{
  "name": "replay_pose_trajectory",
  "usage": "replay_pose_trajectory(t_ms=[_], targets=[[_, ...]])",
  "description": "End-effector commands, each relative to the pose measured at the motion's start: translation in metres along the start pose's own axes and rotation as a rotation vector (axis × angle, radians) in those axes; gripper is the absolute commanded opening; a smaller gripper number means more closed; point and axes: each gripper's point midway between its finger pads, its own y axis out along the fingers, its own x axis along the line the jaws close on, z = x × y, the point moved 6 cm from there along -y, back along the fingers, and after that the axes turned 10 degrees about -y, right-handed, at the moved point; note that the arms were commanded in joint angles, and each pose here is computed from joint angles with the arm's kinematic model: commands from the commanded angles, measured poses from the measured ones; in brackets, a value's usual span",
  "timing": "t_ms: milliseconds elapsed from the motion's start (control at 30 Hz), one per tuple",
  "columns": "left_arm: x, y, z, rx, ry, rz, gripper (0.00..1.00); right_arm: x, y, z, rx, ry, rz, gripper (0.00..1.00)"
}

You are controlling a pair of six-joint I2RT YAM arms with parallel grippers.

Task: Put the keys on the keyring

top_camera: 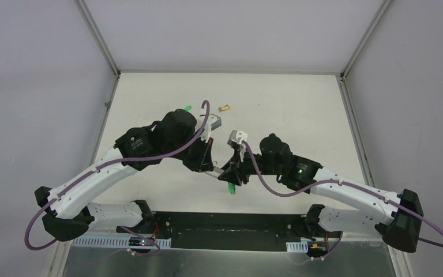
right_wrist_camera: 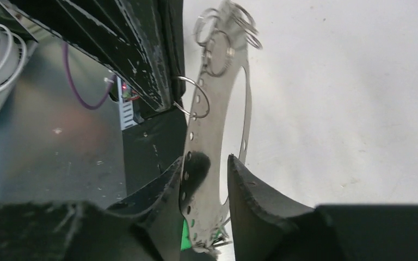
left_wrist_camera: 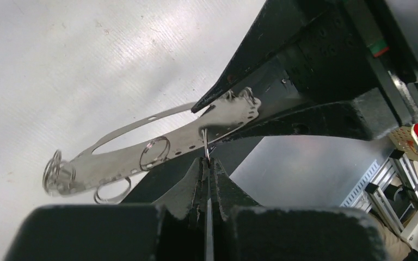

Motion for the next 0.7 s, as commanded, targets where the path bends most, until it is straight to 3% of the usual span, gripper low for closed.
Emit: replay_pose_trajectory(t_ms=[0, 200, 667], targets=[[-0.0087, -0.0032, -0.0120, -0.048, -0.032, 0.016, 0.00, -0.0081, 0.0013, -0.0080, -0.004, -0.070, 0.093, 0.31], [-0.0075, 0.0014, -0.0112, -0.033, -0.033, 0.008, 0.00, -0.0073, 0.0029, -0.0118, -0.016, -0.070, 0.111, 0.00], [-0.0049, 0.0050, -0.0087, -0.015, -0.059, -0.012, 0.00, -0.0053, 0.0014, -0.0146, 0.031, -0.119, 0.168, 0.00]])
